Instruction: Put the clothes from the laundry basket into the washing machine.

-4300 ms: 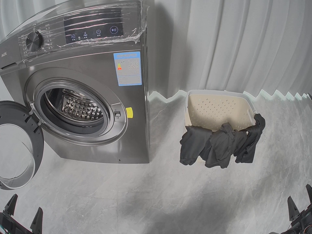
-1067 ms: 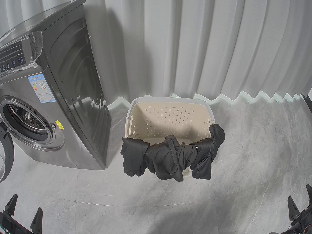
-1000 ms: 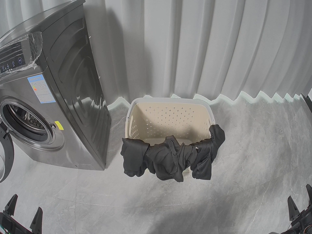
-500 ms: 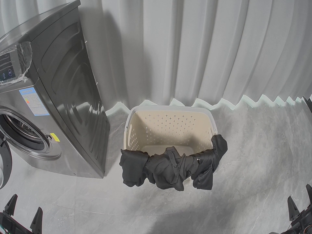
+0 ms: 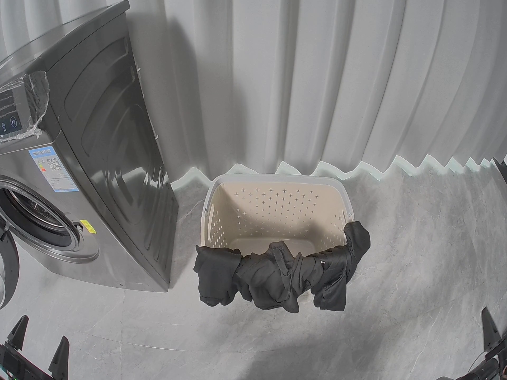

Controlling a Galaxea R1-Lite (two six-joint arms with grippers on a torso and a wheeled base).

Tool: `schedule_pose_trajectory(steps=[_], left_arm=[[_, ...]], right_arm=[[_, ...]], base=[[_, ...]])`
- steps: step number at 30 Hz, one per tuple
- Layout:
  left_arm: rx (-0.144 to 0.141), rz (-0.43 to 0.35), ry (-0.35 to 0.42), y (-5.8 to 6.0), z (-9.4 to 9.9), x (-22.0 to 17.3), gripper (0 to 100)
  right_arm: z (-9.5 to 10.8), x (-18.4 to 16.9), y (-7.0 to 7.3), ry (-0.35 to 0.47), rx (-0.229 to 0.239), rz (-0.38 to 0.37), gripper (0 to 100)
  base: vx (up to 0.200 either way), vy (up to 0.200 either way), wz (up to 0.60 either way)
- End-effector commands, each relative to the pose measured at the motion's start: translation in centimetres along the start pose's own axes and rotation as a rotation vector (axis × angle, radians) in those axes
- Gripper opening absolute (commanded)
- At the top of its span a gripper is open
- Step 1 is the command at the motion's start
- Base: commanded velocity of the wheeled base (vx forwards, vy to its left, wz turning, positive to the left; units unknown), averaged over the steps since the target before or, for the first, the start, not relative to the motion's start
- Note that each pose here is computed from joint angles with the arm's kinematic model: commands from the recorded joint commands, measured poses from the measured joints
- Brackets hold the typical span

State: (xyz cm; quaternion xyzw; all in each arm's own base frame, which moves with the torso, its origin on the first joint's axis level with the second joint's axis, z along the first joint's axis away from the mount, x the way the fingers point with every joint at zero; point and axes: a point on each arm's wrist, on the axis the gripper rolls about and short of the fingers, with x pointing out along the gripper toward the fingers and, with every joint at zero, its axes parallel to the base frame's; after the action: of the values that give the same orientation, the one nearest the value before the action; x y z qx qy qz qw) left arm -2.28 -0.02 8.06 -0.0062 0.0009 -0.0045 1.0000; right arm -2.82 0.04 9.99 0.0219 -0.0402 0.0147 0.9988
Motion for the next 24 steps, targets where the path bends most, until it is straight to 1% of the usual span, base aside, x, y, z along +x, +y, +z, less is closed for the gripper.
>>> schedule_pose_trajectory(steps=[1,3,4,5,6,7,8,9,10,12,13,14,17,20,24], left_arm=[[0.0,-0.002,0.0,0.0,-0.5,0.0,100],[0.0,-0.002,0.0,0.0,-0.5,0.0,100],[0.0,0.0,0.0,0.0,-0.5,0.0,100],[0.002,0.0,0.0,0.0,-0.5,0.0,100],[0.002,0.0,0.0,0.0,-0.5,0.0,100],[0.002,-0.002,0.0,0.0,-0.5,0.0,100],[0.0,-0.002,0.0,0.0,-0.5,0.0,100],[0.002,0.0,0.0,0.0,-0.5,0.0,100],[0.002,-0.002,0.0,0.0,-0.5,0.0,100],[0.003,-0.002,0.0,0.0,-0.5,0.0,100],[0.003,-0.002,0.0,0.0,-0.5,0.0,100],[0.003,0.0,-0.002,0.0,-0.5,0.0,100],[0.003,-0.002,0.0,0.0,-0.5,0.0,100],[0.005,-0.002,-0.002,0.0,-0.5,0.0,100],[0.005,0.0,-0.002,0.0,-0.5,0.0,100]], right_arm=[[4.7,0.2,0.2,0.017,0.061,0.043,100],[4.3,1.3,0.3,0.116,0.063,0.099,100],[4.3,1.5,0.3,0.138,0.065,0.111,100],[4.2,2.4,0.4,0.206,0.064,0.147,100],[4.2,2.4,0.4,0.206,0.064,0.147,100],[4.0,3.5,0.5,0.282,0.052,0.169,100],[4.0,3.8,0.5,0.3,0.048,0.173,100],[3.9,4.7,0.5,0.358,0.037,0.182,100],[3.9,4.8,0.5,0.363,0.036,0.18,100],[3.6,6.2,0.5,0.457,0.036,0.183,100],[3.6,6.2,0.5,0.457,0.036,0.183,100],[3.4,7.0,0.5,0.494,0.031,0.196,100],[3.1,8.1,0.8,0.551,0.032,0.25,100],[2.9,9.4,1.0,0.594,0.048,0.257,100],[2.4,11.6,1.4,0.637,0.048,0.27,100]], base=[[0.0,0.0,0.0],[0.0,0.0,0.0],[0.0,0.0,0.0],[0.0,0.0,0.0],[0.0,0.0,0.0],[0.0,0.0,0.0],[0.0,0.0,0.0],[0.0,0.0,0.0],[0.0,0.0,0.0],[0.0,0.0,0.0],[0.0,0.0,0.0],[0.0,0.0,0.0],[0.0,0.0,0.0],[0.0,0.0,0.0],[0.0,0.0,0.0]])
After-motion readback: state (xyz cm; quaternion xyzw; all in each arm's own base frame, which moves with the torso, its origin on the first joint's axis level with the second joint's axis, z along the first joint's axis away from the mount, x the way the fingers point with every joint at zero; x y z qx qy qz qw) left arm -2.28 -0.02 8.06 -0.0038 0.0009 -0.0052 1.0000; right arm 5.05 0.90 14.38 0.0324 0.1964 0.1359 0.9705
